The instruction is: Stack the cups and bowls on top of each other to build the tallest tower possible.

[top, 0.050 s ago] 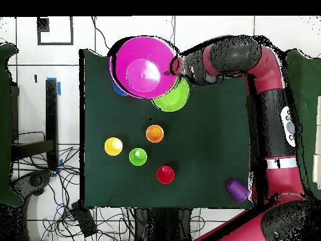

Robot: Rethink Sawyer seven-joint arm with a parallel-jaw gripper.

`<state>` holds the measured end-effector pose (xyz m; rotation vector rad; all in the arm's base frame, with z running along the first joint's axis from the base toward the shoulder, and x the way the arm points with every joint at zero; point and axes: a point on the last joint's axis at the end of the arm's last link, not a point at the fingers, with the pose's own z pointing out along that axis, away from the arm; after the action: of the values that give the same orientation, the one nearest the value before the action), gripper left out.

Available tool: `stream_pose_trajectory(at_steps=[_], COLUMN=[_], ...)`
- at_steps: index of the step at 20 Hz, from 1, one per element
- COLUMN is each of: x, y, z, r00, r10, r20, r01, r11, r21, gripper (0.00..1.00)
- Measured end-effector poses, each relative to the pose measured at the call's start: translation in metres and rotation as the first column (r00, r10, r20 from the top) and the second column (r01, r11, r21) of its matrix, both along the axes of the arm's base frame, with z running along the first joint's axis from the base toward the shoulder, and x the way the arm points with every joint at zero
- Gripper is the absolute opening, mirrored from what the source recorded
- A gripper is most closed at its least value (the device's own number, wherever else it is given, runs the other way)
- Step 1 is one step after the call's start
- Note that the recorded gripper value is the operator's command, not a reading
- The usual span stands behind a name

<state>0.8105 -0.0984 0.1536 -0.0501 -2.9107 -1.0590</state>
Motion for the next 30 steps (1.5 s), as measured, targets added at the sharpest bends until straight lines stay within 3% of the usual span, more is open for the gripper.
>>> stream_pose_trajectory(at_steps=[6,14,24,30], x=[0.002,0.007,0.019,0.032], y=[-0.008,-0.019,-0.038,-0.040], z=[0.002,0.005,0.004,-0.004], r00=[0.9995,0.9992,0.9999,0.9992], r10=[0.028,0.022,0.006,0.040], r20=[0.016,0.032,0.013,0.008], r01=[-0.028,-0.022,-0.006,-0.040], r11=[0.9996,0.9997,0.9999,0.9991], r21=[0.001,-0.003,0.010,0.014], gripper=[0.00,0.00,0.00,0.00])
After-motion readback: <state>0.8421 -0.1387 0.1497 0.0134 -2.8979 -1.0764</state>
